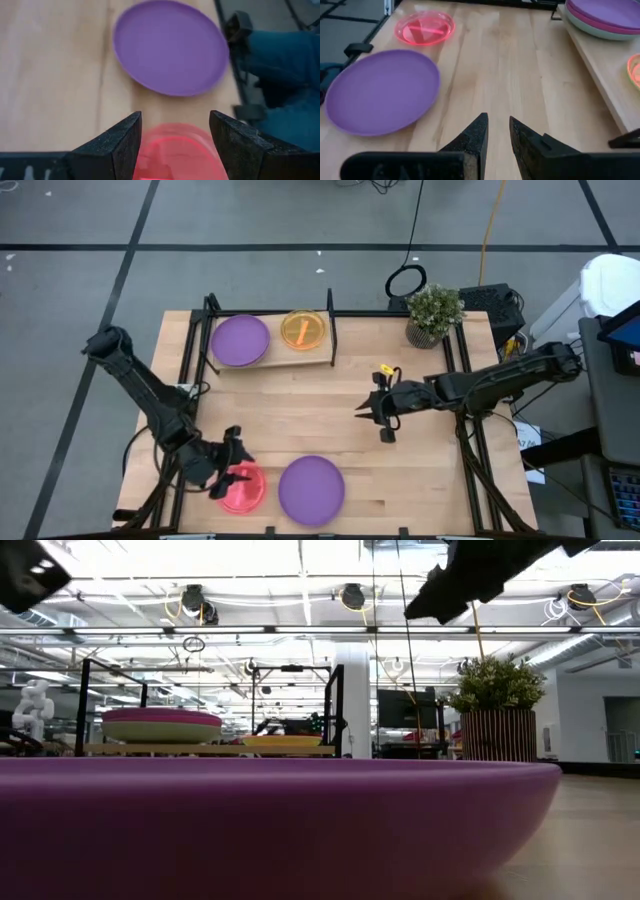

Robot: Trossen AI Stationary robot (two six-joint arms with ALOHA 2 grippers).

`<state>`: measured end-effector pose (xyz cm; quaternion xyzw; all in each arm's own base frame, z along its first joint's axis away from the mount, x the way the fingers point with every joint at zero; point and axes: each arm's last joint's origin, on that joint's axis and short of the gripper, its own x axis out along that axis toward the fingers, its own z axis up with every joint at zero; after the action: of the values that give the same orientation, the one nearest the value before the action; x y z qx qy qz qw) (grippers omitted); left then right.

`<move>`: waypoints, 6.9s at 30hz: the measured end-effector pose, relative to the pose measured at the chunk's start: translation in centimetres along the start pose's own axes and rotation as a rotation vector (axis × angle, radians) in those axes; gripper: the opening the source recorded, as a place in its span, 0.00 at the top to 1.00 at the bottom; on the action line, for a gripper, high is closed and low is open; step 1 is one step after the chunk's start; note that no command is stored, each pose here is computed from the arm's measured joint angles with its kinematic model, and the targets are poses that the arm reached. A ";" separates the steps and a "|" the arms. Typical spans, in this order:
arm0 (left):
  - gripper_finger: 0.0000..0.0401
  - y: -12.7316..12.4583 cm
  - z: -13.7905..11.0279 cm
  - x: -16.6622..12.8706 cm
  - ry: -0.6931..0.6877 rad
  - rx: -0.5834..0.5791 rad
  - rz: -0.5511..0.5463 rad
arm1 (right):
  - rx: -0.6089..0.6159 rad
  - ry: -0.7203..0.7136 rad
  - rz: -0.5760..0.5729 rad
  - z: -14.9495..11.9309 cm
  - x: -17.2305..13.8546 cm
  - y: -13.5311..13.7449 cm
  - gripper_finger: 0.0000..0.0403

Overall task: Place and stack plates onto a shelf
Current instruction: Stack the violet plate into the violet plate on the shelf, then stack the pink transparent plate into the orange transparent plate on the shelf

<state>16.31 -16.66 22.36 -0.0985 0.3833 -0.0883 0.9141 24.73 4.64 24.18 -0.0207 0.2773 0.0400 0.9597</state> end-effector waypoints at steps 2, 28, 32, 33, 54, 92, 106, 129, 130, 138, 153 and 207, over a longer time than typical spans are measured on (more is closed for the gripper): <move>0.41 -0.6 -0.5 -0.3 0.009 -0.018 -0.023 | 0.015 -0.005 0.009 0.0 -0.1 0.2 0.84; 0.41 -4.8 -3.4 5.9 0.039 0.121 0.017 | -0.019 -0.114 0.124 0.8 -0.5 3.6 0.84; 0.41 -5.7 -2.9 7.4 0.037 0.383 0.049 | -0.074 -0.134 0.102 1.0 -0.4 3.1 0.84; 0.41 -5.7 -2.8 7.7 0.042 0.441 0.055 | -0.093 -0.133 0.095 1.1 -0.3 2.9 0.84; 0.41 -4.1 -0.9 12.5 0.110 0.989 0.048 | -0.177 -0.122 0.002 1.1 0.1 0.4 0.84; 0.84 -1.4 -0.2 15.2 0.170 1.184 0.023 | -0.129 -0.123 0.007 1.2 0.1 0.4 0.84; 0.97 -1.6 2.3 12.4 0.056 1.247 0.187 | -0.131 -0.120 0.005 0.9 0.2 0.4 0.84; 0.97 5.9 8.3 -0.1 0.096 1.006 0.517 | -0.154 -0.120 -0.051 -0.3 0.6 0.2 0.84; 0.97 6.5 8.3 -0.4 0.114 0.978 0.540 | -0.154 -0.120 -0.051 -0.3 0.6 0.2 0.84; 0.97 11.1 8.4 -2.0 0.251 0.744 0.659 | -0.154 -0.121 -0.051 -0.3 0.6 0.2 0.84; 0.95 17.9 8.3 -3.7 0.379 0.338 0.848 | -0.150 -0.128 -0.051 -0.2 0.6 0.2 0.84; 0.47 22.0 4.6 -3.2 0.335 -0.191 0.984 | -0.121 -0.164 -0.049 0.1 0.5 0.2 0.84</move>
<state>19.26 5.83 22.27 0.0256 0.5316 0.3721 0.7605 25.22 4.89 23.99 -0.0823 0.1945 0.0346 0.9768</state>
